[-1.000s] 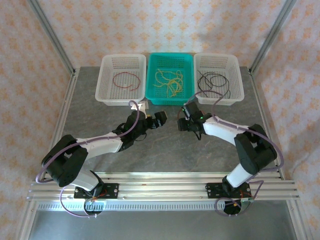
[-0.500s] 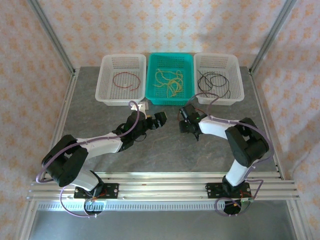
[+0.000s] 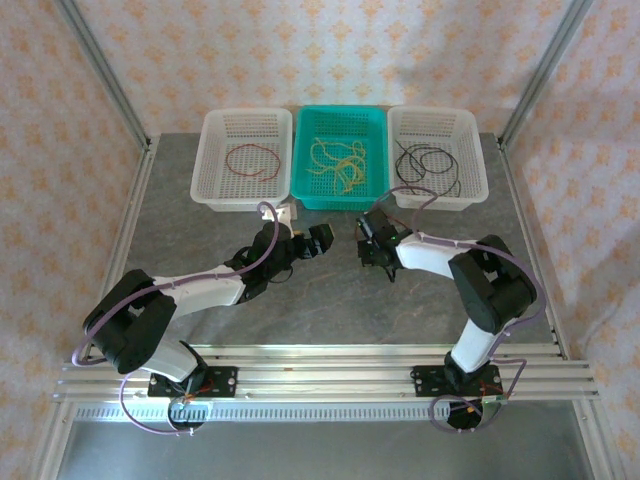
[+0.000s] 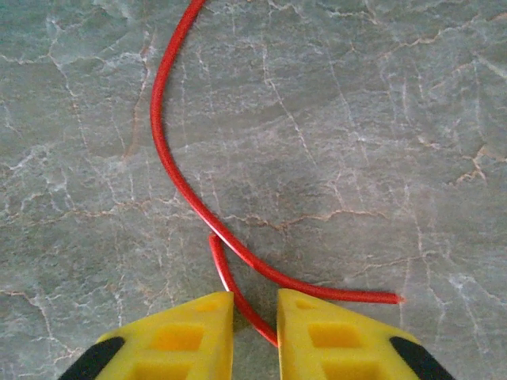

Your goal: Untangle the cables

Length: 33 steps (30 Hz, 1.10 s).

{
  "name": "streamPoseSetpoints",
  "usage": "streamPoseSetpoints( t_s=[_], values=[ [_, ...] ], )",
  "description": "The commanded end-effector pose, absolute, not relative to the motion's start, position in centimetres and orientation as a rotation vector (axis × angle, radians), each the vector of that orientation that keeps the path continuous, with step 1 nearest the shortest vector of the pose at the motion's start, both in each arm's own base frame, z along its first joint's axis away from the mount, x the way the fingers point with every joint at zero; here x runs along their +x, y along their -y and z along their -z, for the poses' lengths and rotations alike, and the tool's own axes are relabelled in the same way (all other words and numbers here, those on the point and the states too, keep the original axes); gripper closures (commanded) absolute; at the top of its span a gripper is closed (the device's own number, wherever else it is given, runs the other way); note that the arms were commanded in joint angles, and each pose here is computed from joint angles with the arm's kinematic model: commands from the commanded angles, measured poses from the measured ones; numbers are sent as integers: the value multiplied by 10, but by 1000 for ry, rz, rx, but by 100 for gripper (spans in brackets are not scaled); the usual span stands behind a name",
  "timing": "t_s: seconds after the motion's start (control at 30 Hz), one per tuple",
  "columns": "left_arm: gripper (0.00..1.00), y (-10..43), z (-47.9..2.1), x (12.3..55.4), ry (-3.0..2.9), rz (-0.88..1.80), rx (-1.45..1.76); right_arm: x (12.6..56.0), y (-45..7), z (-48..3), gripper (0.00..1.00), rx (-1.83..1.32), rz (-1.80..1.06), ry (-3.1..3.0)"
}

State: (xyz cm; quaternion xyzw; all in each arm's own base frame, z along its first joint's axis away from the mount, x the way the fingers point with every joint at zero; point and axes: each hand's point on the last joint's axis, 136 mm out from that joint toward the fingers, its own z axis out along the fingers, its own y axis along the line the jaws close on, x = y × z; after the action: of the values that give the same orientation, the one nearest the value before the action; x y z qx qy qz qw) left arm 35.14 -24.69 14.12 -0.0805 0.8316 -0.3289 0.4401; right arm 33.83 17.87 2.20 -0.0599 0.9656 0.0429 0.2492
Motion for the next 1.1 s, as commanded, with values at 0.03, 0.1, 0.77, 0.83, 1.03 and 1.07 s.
streamPoseSetpoints(
  t_s=[0.03, 0.1, 0.77, 0.83, 1.03, 1.07],
  values=[
    [1, 244, -157, 356, -2021, 855, -218, 329, -162, -19, 90, -115, -54, -2640],
    [1, 244, -157, 356, -2020, 857, -221, 329, -162, -23, 95, -97, -70, -2629],
    [2, 249, -159, 355, -2025, 908, -172, 335, -182, -122, 100, 155, -418, -2416],
    [2, 252, -160, 353, -2029, 910, -142, 336, -167, -111, 100, 198, -292, -2457],
    [2, 269, -157, 343, -2061, 852, -13, 335, -143, -88, 90, 361, -212, -2484],
    [2, 274, -156, 341, -2067, 849, 7, 336, -141, -84, 88, 388, -225, -2486]
  ],
)
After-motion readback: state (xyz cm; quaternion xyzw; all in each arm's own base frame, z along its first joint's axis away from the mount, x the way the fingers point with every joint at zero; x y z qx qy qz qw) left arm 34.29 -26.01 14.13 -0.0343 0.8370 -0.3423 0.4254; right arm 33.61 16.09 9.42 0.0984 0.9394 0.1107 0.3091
